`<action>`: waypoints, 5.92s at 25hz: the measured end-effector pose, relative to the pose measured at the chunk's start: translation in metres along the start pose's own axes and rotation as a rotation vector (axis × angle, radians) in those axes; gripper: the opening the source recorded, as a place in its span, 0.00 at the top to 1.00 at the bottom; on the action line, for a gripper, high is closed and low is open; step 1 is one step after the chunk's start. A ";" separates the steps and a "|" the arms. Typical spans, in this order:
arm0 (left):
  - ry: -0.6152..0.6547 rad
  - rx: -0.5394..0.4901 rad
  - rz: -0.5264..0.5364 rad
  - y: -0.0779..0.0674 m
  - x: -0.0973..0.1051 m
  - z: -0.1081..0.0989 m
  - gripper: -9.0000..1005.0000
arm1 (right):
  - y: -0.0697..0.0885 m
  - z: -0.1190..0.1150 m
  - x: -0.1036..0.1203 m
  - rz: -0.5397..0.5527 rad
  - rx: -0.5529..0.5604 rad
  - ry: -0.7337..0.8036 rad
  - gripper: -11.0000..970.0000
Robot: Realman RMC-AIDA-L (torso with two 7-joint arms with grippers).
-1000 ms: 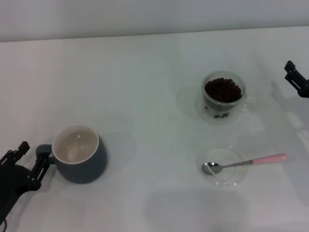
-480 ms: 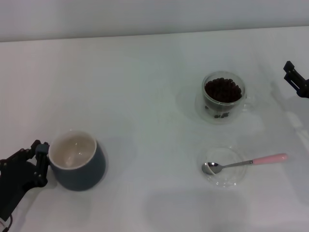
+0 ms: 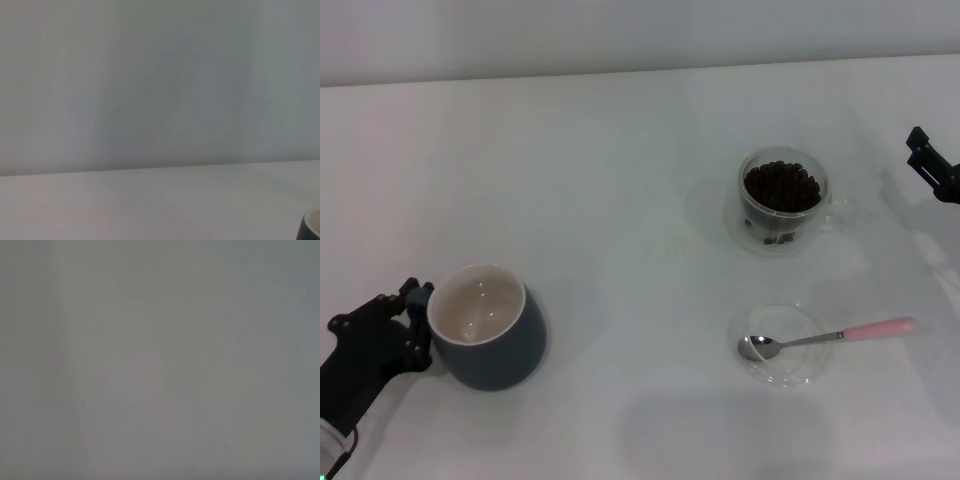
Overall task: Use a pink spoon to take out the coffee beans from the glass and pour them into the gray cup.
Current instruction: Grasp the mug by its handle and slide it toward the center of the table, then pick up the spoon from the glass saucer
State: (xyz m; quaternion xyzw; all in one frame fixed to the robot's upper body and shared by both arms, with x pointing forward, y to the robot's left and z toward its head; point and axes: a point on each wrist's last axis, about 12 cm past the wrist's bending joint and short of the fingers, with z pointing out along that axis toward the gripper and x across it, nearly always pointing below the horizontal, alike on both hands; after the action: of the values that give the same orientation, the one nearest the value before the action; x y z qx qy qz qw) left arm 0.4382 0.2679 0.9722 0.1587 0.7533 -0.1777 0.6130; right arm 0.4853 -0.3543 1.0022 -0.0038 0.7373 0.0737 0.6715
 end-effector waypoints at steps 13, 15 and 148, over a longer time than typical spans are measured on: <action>0.048 0.106 0.088 -0.007 -0.009 0.032 0.88 | 0.000 0.001 -0.001 -0.002 -0.003 -0.006 0.13; 0.049 0.130 0.104 -0.008 -0.011 0.038 0.89 | 0.000 0.001 -0.001 -0.002 -0.004 -0.007 0.13; -0.084 0.077 0.112 0.002 -0.044 0.063 0.38 | -0.004 -0.112 0.016 0.860 -0.384 0.470 0.15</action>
State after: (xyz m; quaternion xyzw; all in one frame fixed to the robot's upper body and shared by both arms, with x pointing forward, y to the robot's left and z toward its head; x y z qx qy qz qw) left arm 0.5022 0.2397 1.0032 0.2162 0.7096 -0.1783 0.6465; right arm 0.3732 -0.3691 0.9956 0.1597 0.7762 0.4735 0.3845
